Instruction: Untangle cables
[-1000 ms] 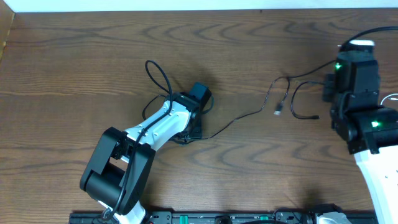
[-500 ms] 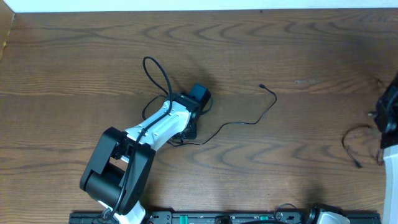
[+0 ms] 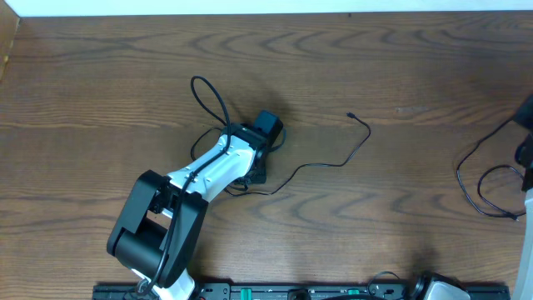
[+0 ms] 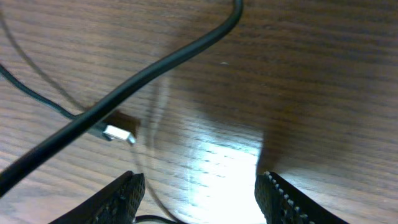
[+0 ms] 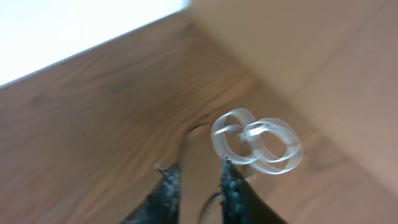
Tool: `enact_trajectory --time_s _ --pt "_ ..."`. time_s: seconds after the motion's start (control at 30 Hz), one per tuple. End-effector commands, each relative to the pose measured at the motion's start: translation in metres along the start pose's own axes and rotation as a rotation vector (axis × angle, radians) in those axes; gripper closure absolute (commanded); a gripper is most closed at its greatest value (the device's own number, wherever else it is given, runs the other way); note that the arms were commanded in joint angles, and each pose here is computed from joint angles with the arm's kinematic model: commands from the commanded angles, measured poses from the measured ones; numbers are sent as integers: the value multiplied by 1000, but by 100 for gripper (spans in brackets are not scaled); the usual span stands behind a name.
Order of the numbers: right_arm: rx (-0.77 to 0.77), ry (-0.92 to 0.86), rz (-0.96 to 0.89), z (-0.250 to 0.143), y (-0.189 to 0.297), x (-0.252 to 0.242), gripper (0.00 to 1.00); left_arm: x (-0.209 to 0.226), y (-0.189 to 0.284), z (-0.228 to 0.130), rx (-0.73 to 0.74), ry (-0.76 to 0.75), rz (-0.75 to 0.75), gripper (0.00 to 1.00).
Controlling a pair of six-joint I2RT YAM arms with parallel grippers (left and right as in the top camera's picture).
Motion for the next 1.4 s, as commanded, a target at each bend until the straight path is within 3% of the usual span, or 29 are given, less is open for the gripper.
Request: enact_trajectory --time_s 0.0,0.2,0.4,0.67,0.9,1.0,1.37 --pt "154 3 354 -13 -2 26 69 -1 -2 0 14 14 -17 38" --pt "427 -29 666 -42 -11 49 53 -2 19 10 -53 13 -61 39" --pt "658 -47 707 -72 -27 61 46 9 58 11 -176 41 -113 38" --pt "840 78 722 -115 -58 89 49 34 95 9 -314 102 -91 38" --pt "1009 140 723 -163 -95 116 54 50 79 10 -256 151 -50 38" --pt "1073 170 813 -186 -107 129 59 58 67 11 -217 173 -27 38" --pt "1145 250 929 -229 -110 168 59 48 24 15 -76 162 -39 38"
Point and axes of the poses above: each gripper's point midway between its finger pads, its own y axis back along the fingers, its own x axis along the line the jaws close on, z = x × y, the point moved 10 cm from there along y, back along the fingers, and after that the axes turned 6 degrees about -y, right-handed, at the moved point
